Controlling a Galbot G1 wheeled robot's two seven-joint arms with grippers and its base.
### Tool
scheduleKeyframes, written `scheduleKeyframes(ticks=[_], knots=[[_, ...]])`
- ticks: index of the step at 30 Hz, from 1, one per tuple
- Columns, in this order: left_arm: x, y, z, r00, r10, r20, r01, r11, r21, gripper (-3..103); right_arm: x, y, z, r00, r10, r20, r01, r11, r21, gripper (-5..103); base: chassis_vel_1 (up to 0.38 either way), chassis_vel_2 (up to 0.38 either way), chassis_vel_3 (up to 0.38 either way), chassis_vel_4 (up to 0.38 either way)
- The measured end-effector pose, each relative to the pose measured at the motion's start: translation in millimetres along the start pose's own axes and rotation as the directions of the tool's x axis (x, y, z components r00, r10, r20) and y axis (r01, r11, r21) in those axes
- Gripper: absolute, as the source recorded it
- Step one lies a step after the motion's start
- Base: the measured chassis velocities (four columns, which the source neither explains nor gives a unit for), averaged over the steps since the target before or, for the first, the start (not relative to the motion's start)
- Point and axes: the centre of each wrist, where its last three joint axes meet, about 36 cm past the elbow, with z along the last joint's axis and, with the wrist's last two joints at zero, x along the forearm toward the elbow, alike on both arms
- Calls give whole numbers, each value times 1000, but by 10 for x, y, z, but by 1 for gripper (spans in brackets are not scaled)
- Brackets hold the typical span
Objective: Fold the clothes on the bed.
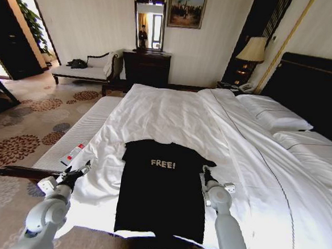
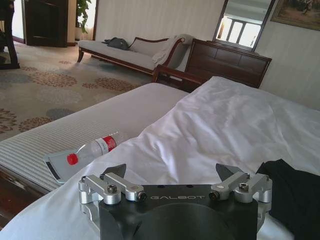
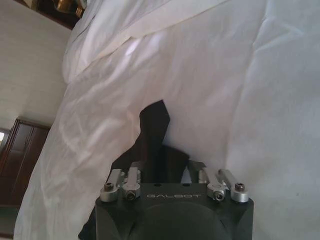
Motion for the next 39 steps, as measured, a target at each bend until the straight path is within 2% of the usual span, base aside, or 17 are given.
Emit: scheduleKeyframes(ticks=[2,4,5,7,10,11,13,14,18,26,32,36,39], knots=[[-8,-10,10,1000,1,-1,-1,1000,3,100,-37,-15,-9,1000,8,14,-8,1000,0,37,0,0,0,0],[-13,-14,15,1000,2,-2,-2,1000,5,100,-54,-21,-8,1000,13,18,-13,1000,0,37,0,0,0,0],[-18,-17,21,1000,2,-3,-2,1000,7,100,-72,-25,-8,1000,17,21,-17,1000,0,27,0,0,0,0],[-22,-19,25,1000,1,-3,-1,1000,9,100,-81,-28,-6,1000,19,24,-19,1000,1,27,0,0,0,0],[-37,-13,39,1000,-2,-6,2,1000,11,100,-81,-42,15,999,23,29,-24,1000,11,11,0,0,0,0],[-37,-13,39,1000,-2,-6,2,1000,11,100,-81,-42,15,999,23,29,-24,1000,11,11,0,0,0,0],[-47,-6,43,1000,-4,-7,4,1000,13,100,-48,-44,31,999,22,27,-23,1000,16,2,0,0,0,0],[-51,-4,44,1000,-4,-7,4,1000,13,100,-18,-42,37,999,21,27,-22,1000,18,1,0,0,0,0],[-61,-3,41,1000,-5,-5,5,1000,15,100,120,-59,61,999,23,30,-24,999,32,0,0,0,0,0],[-68,-14,62,1000,-5,-7,6,1000,26,100,522,-246,101,995,71,68,-74,996,52,0,0,0,0,0],[-62,-29,65,1000,-2,-7,3,1000,29,100,636,-342,116,992,78,99,-85,994,74,0,0,0,0,0],[-28,-40,52,1000,1,-3,-1,1000,27,100,786,-298,145,987,-22,159,4,993,116,21,0,0,0,0],[-7,-34,40,1000,0,1,0,1000,27,100,883,-235,180,981,-79,177,56,990,128,27,0,0,0,0]])
